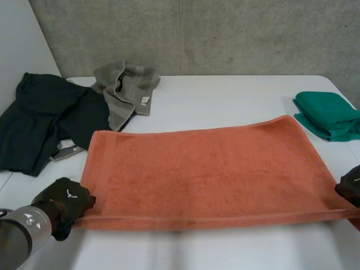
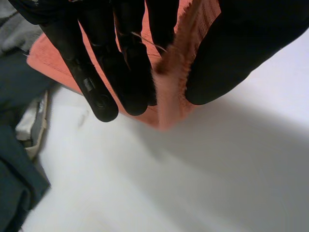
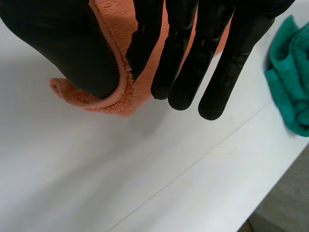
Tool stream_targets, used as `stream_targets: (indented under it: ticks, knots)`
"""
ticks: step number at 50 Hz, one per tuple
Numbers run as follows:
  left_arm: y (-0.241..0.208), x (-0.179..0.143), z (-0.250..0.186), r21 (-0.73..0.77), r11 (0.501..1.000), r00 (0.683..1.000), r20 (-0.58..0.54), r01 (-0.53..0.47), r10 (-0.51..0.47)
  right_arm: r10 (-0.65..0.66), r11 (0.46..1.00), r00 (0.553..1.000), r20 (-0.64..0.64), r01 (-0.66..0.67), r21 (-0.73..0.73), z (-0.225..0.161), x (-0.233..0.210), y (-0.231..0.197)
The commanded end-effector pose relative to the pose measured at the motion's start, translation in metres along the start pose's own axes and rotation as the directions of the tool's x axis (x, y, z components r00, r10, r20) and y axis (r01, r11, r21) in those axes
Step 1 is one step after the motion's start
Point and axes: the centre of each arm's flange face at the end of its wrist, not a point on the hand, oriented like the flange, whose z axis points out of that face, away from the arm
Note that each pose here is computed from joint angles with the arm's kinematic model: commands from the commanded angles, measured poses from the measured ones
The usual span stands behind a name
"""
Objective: Fold the laundry.
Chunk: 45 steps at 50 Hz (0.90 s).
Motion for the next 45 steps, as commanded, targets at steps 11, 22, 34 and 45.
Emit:
stream_targets:
  ticks: [11, 22, 34, 45]
  knots:
    - [-0.039, -0.041, 0.078, 0.242, 0.967, 0.97, 0.206, 0.076, -0.127, -0.021, 0.932, 0.894, -0.449, 0.18, 0.314, 0.091, 0.051, -0.064]
    - [-0.064, -0.054, 0.165, 0.271, 0.962, 0.904, 0.403, 0.03, -0.142, -0.013, 0.873, 0.821, -0.571, 0.289, 0.394, 0.167, 0.061, -0.101]
    - [-0.08, -0.068, 0.217, 0.366, 0.931, 0.854, 0.489, -0.013, -0.18, 0.038, 0.823, 0.736, -0.676, 0.361, 0.439, 0.217, 0.07, -0.109]
    - [-0.102, -0.082, 0.183, 0.456, 0.889, 0.813, 0.531, -0.038, -0.237, 0.326, 0.758, 0.749, -0.578, 0.159, 0.633, 0.171, 0.1, -0.128]
